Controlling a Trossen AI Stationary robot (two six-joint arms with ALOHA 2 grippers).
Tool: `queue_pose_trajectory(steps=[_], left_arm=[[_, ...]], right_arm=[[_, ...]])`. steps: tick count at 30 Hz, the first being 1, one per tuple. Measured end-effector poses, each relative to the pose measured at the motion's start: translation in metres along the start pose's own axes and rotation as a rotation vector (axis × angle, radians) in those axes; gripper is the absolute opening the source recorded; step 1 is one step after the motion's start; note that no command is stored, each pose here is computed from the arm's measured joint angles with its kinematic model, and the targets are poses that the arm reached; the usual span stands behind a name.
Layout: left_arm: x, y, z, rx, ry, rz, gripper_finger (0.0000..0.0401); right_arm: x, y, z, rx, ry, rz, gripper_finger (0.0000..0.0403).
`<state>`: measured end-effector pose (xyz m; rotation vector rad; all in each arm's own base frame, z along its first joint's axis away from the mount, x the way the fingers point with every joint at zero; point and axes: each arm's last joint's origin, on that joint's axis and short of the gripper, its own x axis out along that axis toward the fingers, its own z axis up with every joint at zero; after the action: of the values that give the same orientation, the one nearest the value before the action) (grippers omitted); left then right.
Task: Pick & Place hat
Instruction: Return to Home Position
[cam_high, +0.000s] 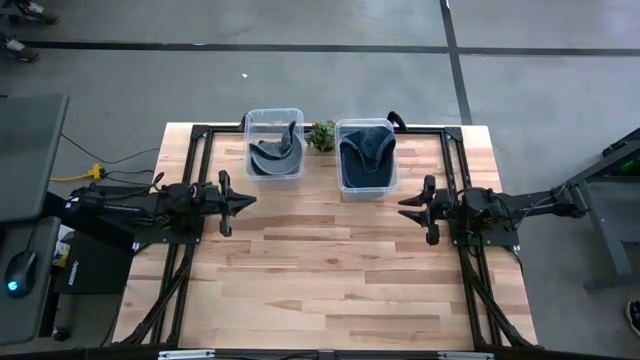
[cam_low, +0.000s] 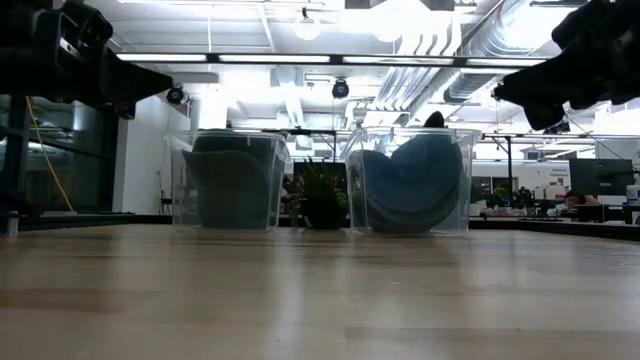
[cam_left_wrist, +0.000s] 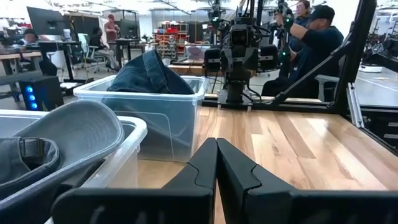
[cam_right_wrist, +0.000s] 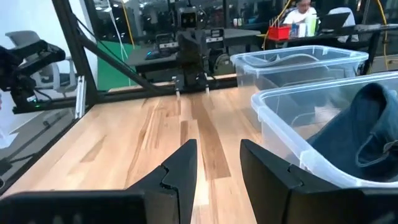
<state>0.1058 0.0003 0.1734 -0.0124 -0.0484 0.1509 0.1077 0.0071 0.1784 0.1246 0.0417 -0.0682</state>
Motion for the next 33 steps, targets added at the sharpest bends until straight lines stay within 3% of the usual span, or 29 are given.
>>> queue_pose_trajectory(steps=[6,16,33], left_arm=[[0.000,-0.001,0.000,-0.050,0.004,-0.033,0.0001],[0.000,0.000,-0.010,-0.031,0.102,-0.009,0.0001],[-0.001,-0.001,-0.014,-0.049,0.151,-0.024,0.0001]], right_arm=[[0.000,-0.001,-0.004,-0.023,0.040,-0.013,0.0117],[0.000,-0.004,-0.004,-0.036,0.028,-0.110,0.0117],[0.000,-0.003,-0.004,-0.036,0.028,-0.104,0.0117]])
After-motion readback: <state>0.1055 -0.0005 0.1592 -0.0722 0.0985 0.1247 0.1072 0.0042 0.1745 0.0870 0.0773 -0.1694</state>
